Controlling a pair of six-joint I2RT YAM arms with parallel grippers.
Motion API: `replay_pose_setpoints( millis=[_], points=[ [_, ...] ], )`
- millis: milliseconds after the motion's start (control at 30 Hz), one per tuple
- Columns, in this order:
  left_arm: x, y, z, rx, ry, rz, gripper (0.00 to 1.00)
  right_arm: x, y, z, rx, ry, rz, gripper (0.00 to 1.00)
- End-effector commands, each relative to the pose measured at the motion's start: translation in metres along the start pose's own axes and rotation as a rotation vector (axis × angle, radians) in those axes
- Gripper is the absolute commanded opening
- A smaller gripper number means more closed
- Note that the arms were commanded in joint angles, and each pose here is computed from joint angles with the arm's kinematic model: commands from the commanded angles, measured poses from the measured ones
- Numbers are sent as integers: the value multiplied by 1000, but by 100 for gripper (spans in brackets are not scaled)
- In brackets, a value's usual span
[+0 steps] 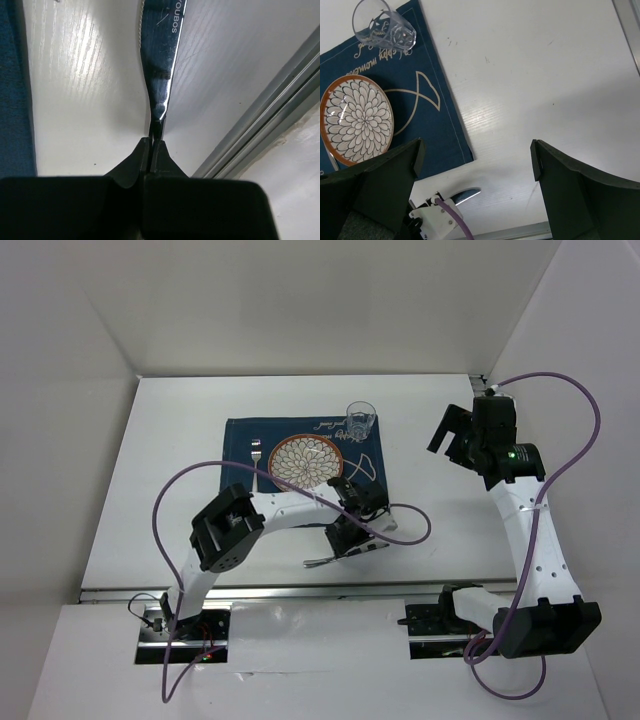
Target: Set the dinner table for one person
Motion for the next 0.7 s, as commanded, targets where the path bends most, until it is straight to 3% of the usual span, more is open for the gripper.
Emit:
replay_pose_setpoints(
  millis=[0,133,367,400,567,667],
  points=[
    [-20,-2,8,29,-49,7,0,-6,-6,7,1,-37,-21,100],
    [-22,3,14,-10,-72,49,0,-9,-5,6,1,-34,-11,100],
    [-49,-1,25,-29,-172,45,24,-9,-3,5,0,-31,-2,100],
    [-51,-1,24,-28,-175,44,32,-9,-3,5,0,-31,-2,100],
    [-47,-6,13,-38,-160,33,55,-9,-2,5,0,-29,7,100],
    [-38,-6,4,-50,-131,26,55,-9,-2,5,0,-29,7,100]
  ],
)
Point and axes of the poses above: each gripper's point midway between its finger pads, its own x axis out along the fingers, its own y axis along the line the jaws close on, z = x × y, the point moved 1 cm from there along -x, back along the fingers, and after that the axes turned 10 degrees about -x, right-handed, at the moved point
